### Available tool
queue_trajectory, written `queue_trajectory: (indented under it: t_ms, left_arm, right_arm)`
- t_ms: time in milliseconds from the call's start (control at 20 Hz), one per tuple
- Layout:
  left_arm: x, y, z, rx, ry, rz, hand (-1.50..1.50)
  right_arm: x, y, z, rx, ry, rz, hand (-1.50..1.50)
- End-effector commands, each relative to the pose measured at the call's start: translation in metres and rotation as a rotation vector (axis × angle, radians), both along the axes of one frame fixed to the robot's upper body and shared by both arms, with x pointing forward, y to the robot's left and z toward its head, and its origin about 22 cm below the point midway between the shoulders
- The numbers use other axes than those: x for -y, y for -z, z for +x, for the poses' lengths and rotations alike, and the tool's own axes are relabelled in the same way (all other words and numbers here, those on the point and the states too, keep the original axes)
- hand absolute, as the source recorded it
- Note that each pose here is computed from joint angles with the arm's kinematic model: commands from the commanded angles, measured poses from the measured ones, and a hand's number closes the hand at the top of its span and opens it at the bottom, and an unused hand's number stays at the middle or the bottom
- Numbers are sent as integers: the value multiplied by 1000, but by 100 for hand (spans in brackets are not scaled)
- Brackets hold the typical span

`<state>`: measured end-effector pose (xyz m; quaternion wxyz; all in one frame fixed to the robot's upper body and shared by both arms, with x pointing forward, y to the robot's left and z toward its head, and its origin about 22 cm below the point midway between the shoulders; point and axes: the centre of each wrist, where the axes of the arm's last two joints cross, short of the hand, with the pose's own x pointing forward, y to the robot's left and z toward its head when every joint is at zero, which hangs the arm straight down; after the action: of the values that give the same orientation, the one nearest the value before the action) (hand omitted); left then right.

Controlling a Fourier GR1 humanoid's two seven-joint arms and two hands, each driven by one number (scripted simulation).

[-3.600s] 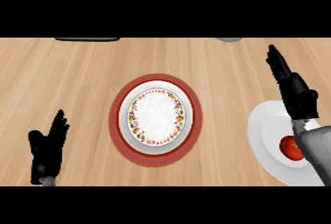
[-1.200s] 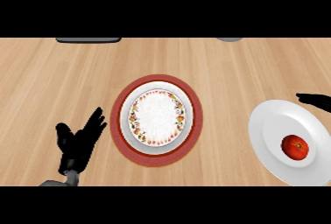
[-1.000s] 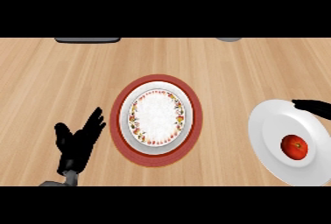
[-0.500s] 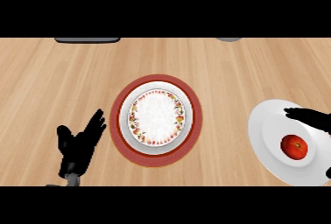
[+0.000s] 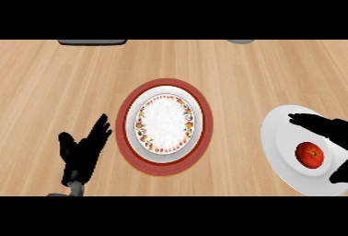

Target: Pick the tomato from the plate and place it in the plate

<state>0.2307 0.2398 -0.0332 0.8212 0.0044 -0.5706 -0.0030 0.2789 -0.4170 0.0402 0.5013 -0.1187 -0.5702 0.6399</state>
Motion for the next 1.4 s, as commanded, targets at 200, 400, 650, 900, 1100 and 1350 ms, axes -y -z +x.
queue_trajectory:
  t_ms: [200, 400, 650, 900, 1100, 1350]
  left_arm:
    - [-8, 3, 16, -32, 4, 5, 0]
    - [2, 1, 19, -29, 5, 11, 0]
    - [-1, -10, -8, -13, -7, 11, 0]
    - [-5, 1, 2, -37, -19, 7, 0]
    - [-6, 2, -3, -30, -9, -1, 0]
    - [-8, 6, -7, -55, -13, 3, 0]
  right_arm:
    - [-1, 35, -8, -30, -30, -61, -150]
    - [-12, 30, 13, 15, -135, -131, 150]
    - [-3, 35, 1, 73, -122, -107, 150]
    - [-123, 79, 5, 82, 32, -23, 150]
    - [-147, 93, 4, 40, 144, -2, 150]
    - [-219, 67, 22, 203, 241, 123, 150]
